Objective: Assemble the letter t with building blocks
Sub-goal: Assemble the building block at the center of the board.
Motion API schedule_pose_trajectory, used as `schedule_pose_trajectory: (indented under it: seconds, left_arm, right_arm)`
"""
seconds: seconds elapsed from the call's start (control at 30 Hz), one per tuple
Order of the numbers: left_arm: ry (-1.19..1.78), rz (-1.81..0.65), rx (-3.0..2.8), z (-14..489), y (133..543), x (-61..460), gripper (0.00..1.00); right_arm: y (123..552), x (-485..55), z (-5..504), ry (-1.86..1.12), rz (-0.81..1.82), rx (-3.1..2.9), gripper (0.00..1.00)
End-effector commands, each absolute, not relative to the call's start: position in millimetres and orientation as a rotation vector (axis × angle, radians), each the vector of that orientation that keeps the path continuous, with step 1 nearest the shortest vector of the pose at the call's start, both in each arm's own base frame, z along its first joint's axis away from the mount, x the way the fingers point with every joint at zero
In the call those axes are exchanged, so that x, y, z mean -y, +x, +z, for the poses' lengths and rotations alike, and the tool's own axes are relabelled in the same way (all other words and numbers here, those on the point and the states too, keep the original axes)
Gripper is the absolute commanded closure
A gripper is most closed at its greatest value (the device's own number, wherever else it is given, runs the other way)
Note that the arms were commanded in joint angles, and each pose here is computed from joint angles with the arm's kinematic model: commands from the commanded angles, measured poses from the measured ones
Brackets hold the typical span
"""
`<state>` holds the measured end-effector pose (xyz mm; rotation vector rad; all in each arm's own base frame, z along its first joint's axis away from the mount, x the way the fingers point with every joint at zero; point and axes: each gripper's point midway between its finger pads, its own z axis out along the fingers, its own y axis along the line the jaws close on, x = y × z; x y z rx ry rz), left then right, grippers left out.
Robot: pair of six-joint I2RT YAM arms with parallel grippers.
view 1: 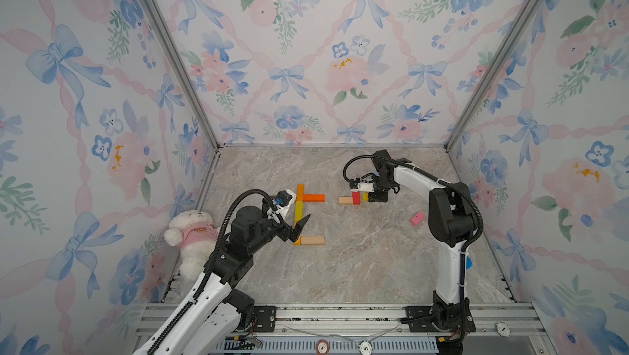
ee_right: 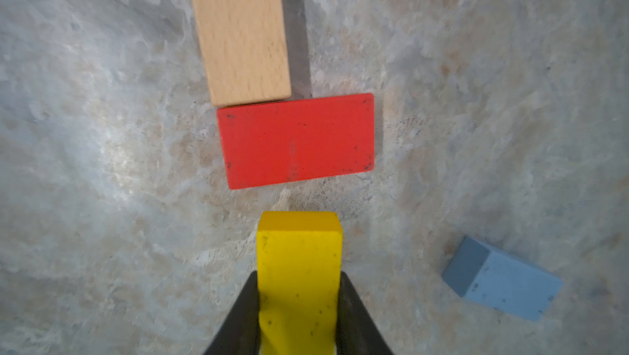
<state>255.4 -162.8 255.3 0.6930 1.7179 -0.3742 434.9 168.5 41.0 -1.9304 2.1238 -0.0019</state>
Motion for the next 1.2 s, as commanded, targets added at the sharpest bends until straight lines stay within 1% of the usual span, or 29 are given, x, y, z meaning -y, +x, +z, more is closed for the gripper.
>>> schedule_pose_trajectory:
  seconds: [0.0, 0.4, 1.17]
  left_arm:
    - [0.72, -0.377, -1.691, 255.9, 253.5, 165.5, 0.02]
    - [0.724, -0.376, -1.684, 256.5, 252.9, 165.4, 0.02]
    - [0.729, -0.377, -1.675, 258.0, 252.3, 166.1, 0.02]
  right_arm:
    - [429.9, -175.7, 38.5, -1.975, 0.033, -2.114, 0.86]
    - [429.1, -179.0, 27.5, -2.0, 0.038, -2.123, 0.86]
    - [424.3, -173.3, 22.7, -2.053, 0.017, -2.123, 0.85]
